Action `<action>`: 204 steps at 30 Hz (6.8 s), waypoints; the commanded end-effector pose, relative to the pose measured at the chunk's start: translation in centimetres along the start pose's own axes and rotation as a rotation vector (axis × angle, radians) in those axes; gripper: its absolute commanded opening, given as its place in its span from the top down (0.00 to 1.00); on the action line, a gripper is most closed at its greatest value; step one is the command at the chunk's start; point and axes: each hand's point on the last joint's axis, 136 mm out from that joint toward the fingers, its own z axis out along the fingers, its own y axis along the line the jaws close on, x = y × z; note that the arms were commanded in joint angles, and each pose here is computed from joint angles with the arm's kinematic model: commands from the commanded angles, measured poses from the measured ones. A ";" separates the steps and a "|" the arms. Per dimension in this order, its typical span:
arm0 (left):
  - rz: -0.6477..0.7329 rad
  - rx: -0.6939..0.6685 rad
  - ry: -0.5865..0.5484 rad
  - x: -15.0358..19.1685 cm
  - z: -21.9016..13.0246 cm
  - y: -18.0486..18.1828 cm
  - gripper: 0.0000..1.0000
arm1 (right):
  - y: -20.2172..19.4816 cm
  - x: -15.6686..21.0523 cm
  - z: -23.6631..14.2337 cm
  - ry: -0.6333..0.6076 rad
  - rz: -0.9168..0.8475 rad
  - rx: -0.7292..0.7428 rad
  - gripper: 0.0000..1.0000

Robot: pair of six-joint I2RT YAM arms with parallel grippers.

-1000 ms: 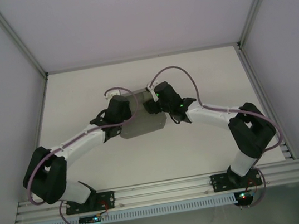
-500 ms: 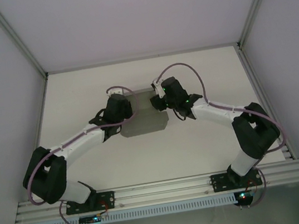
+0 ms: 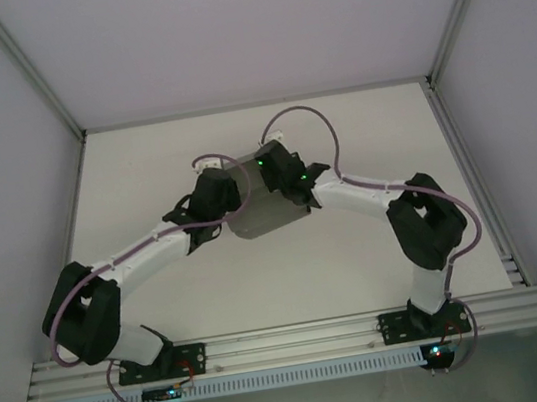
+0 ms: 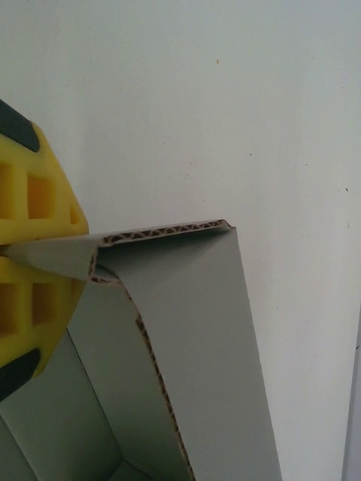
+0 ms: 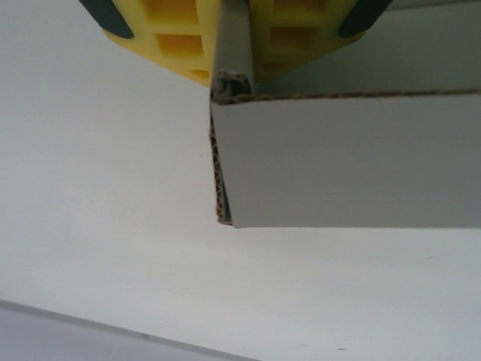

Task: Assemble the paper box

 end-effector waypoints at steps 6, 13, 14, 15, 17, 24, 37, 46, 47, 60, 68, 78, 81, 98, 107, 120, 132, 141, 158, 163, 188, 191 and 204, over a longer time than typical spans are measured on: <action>-0.035 -0.057 -0.011 -1.6 0.0 -0.2 1.00 | -8.3 1.8 0.4 0.079 -0.013 0.452 1.00; -0.023 -0.003 -0.006 -1.4 0.2 -1.2 1.00 | -2.1 2.1 2.3 0.055 0.193 -0.190 0.85; -0.022 0.003 -0.008 -1.4 0.1 -1.3 1.00 | -1.6 2.0 2.1 0.046 0.207 -0.253 0.83; -0.021 0.008 -0.006 -1.4 0.1 -1.3 1.00 | -1.4 1.8 2.0 0.043 0.223 -0.293 0.82; -0.021 0.018 -0.011 -1.4 0.0 -1.4 1.00 | -1.4 1.8 2.0 0.050 0.234 -0.338 0.84; -0.019 0.029 -0.016 -1.5 0.0 -1.7 1.00 | -1.1 1.8 2.1 0.043 0.220 -0.352 1.00; -0.121 -0.134 0.016 -1.0 0.5 0.9 1.00 | -12.2 3.2 1.4 0.069 0.151 0.586 1.00; -0.135 -0.157 0.053 -0.4 1.5 1.2 1.00 | -14.0 2.3 0.3 0.070 0.125 0.832 1.00; -0.136 -0.158 0.056 -0.4 1.6 1.1 1.00 | -13.6 2.4 0.6 0.076 0.141 0.800 1.00; -0.069 -0.086 0.042 -0.7 2.0 0.1 1.00 | -2.1 -1.0 0.8 -0.224 0.343 -0.419 0.59; -0.004 -0.036 -0.011 -1.7 1.1 -0.3 1.00 | -0.6 -2.5 -4.3 -0.287 0.380 -0.794 0.02; 0.264 0.149 0.059 -0.9 -0.5 -1.5 1.00 | -3.8 -2.9 -8.7 -0.363 0.333 -0.665 0.01; 0.452 0.275 0.209 2.2 -1.4 -2.4 1.00 | -6.5 -1.3 -9.3 -0.316 0.331 -0.518 0.01; 1.123 0.238 0.733 12.2 1.7 -2.4 1.00 | -14.1 6.7 -10.5 -0.031 0.268 -0.135 0.01; 1.340 0.162 0.787 14.0 4.8 -3.0 0.78 | -15.0 7.9 -10.1 0.000 0.288 -0.116 0.01; 1.315 0.267 0.644 10.0 3.7 -6.8 0.25 | -14.4 8.6 -10.0 0.025 0.248 -0.171 0.01; 0.994 0.262 0.227 -2.0 -1.2 -9.0 0.00 | -14.9 7.4 -11.5 -0.026 0.235 -0.211 0.01; 0.421 -0.038 0.021 -10.5 -5.7 1.1 0.01 | -6.6 4.7 -9.8 -0.088 -0.183 -0.547 0.01; 0.009 -0.231 0.199 2.0 -6.8 15.3 0.00 | 9.5 11.4 -1.3 0.282 -1.026 -1.044 0.15; 0.008 -0.256 0.198 1.7 -6.8 15.7 0.01 | 9.9 11.9 0.9 0.316 -0.991 -0.984 0.56; -0.004 -0.234 0.190 -0.2 -4.6 14.8 0.00 | -2.6 17.5 -2.7 0.640 0.082 0.173 0.73; 0.001 -0.196 0.197 -0.2 -4.1 14.1 0.00 | -1.6 17.1 -3.5 0.610 0.092 0.167 0.69; 0.048 -0.068 0.177 0.1 -4.3 12.2 0.00 | -0.2 16.3 -4.6 0.549 0.160 0.157 0.63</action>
